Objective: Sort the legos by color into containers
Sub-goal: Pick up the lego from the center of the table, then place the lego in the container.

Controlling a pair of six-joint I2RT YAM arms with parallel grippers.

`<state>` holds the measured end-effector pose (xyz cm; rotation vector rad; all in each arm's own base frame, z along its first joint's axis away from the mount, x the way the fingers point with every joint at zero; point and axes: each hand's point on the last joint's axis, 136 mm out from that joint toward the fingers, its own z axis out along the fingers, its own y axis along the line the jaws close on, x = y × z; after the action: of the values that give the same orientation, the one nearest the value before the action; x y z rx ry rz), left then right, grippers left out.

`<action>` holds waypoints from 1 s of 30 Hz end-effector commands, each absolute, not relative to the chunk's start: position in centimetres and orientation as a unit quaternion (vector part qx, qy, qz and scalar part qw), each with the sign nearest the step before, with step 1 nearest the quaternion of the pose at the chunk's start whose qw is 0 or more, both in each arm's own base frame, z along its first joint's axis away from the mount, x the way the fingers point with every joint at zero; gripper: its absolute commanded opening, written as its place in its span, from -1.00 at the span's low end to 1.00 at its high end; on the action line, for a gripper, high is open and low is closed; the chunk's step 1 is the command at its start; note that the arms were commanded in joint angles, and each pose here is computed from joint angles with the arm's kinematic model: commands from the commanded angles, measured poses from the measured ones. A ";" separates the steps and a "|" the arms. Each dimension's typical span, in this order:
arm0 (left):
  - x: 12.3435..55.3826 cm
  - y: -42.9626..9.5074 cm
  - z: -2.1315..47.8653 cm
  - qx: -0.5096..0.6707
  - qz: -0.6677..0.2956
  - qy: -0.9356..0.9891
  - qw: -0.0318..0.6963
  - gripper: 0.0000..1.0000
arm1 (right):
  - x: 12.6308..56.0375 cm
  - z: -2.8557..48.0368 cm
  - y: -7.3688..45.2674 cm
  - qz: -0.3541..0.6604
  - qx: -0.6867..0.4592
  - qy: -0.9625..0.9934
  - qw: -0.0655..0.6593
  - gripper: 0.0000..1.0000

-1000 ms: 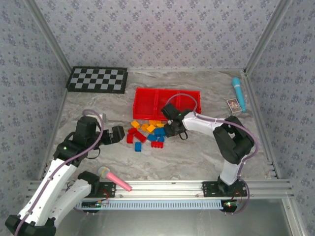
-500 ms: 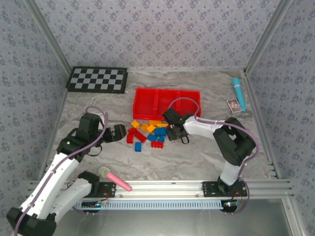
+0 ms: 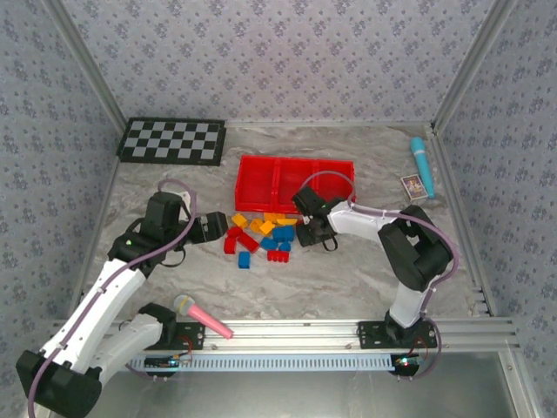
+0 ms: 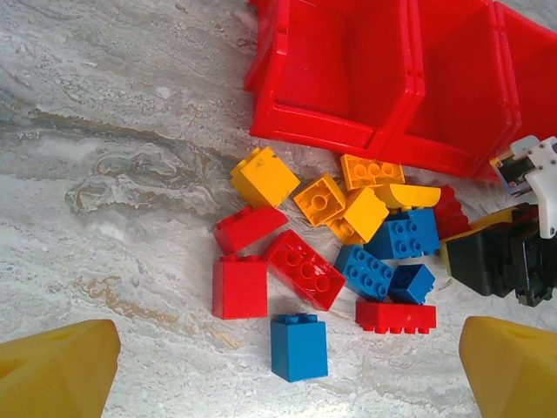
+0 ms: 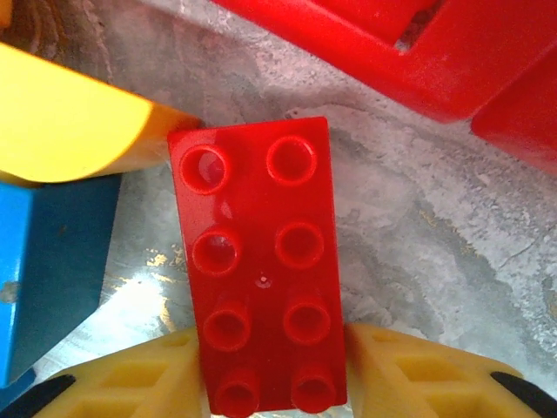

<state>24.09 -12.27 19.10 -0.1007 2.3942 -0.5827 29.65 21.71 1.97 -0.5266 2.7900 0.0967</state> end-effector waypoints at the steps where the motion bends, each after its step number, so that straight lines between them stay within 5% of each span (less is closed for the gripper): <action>1: 24.7 -12.3 20.7 -0.030 -0.225 0.904 0.362 0.99 | 30.1 0.8 20.3 0.003 -0.189 0.972 0.137 -0.19; 6: 25.1 -12.4 20.9 -0.031 -0.228 0.901 0.368 1.00 | 29.8 1.4 20.6 0.009 -0.195 0.971 0.135 -0.47; 19: 25.8 -13.3 20.8 -0.021 -0.235 0.903 0.358 1.00 | 27.7 12.1 20.1 0.060 -0.194 0.955 0.217 -0.49; 30: 25.9 -13.4 21.1 -0.016 -0.239 0.899 0.367 0.99 | 35.5 15.1 15.8 0.104 -0.078 0.960 0.247 -0.48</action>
<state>25.37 -12.77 18.94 -0.0857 2.3810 -0.5795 34.03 15.61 14.98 -0.2261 2.5936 0.2443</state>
